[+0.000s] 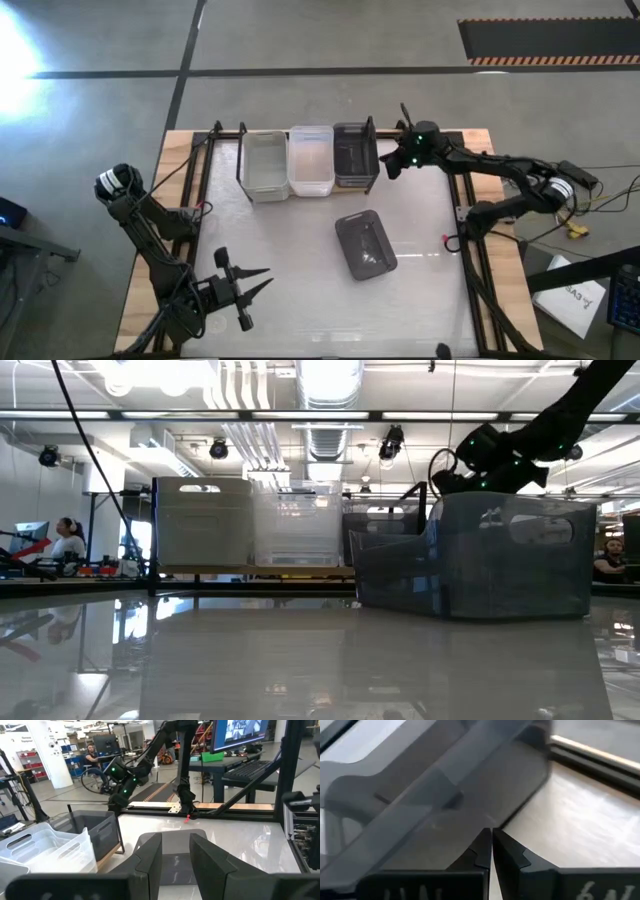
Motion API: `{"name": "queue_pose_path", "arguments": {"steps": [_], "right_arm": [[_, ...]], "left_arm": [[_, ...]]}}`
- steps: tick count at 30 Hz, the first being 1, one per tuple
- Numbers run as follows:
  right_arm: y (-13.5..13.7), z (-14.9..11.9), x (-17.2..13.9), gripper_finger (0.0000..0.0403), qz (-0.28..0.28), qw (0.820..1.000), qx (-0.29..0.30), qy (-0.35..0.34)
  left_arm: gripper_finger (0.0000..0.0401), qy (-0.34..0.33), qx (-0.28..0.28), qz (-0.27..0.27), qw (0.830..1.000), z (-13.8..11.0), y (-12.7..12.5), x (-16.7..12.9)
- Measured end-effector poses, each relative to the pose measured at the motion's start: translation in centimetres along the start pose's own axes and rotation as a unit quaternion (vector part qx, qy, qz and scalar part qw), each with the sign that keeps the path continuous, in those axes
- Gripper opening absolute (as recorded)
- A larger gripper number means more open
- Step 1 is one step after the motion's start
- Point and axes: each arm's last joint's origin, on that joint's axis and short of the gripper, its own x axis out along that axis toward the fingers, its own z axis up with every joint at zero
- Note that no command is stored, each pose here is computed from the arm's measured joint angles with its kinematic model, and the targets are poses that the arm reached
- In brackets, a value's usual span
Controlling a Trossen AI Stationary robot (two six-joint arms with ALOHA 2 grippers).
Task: Stack baskets on shelf by color
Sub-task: Adjust the black bins on the shelf
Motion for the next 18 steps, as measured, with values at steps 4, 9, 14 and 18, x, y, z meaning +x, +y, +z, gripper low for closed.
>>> {"name": "queue_pose_path", "arguments": {"steps": [4,9,14,18], "right_arm": [[-0.2,0.0,0.8,0.0008,0.014,1.0,-0.005,-0.006],[0.2,0.3,1.2,0.0008,0.031,0.999,-0.02,-0.022],[0.7,0.2,1.4,0.0008,0.038,0.998,-0.035,-0.024],[0.9,0.3,1.3,0.0008,0.036,0.998,-0.041,-0.027]], "left_arm": [[0.0083,0.0,-0.001,0.0,1.0,0.0,0.0,0.0],[0.0083,0.0,-0.001,0.0,1.0,0.0,0.0,0.0],[0.0083,0.0,-0.001,0.0,1.0,0.0,0.0,0.0],[0.0083,0.0,-0.001,0.0,1.0,0.0,0.0,0.0]]}}
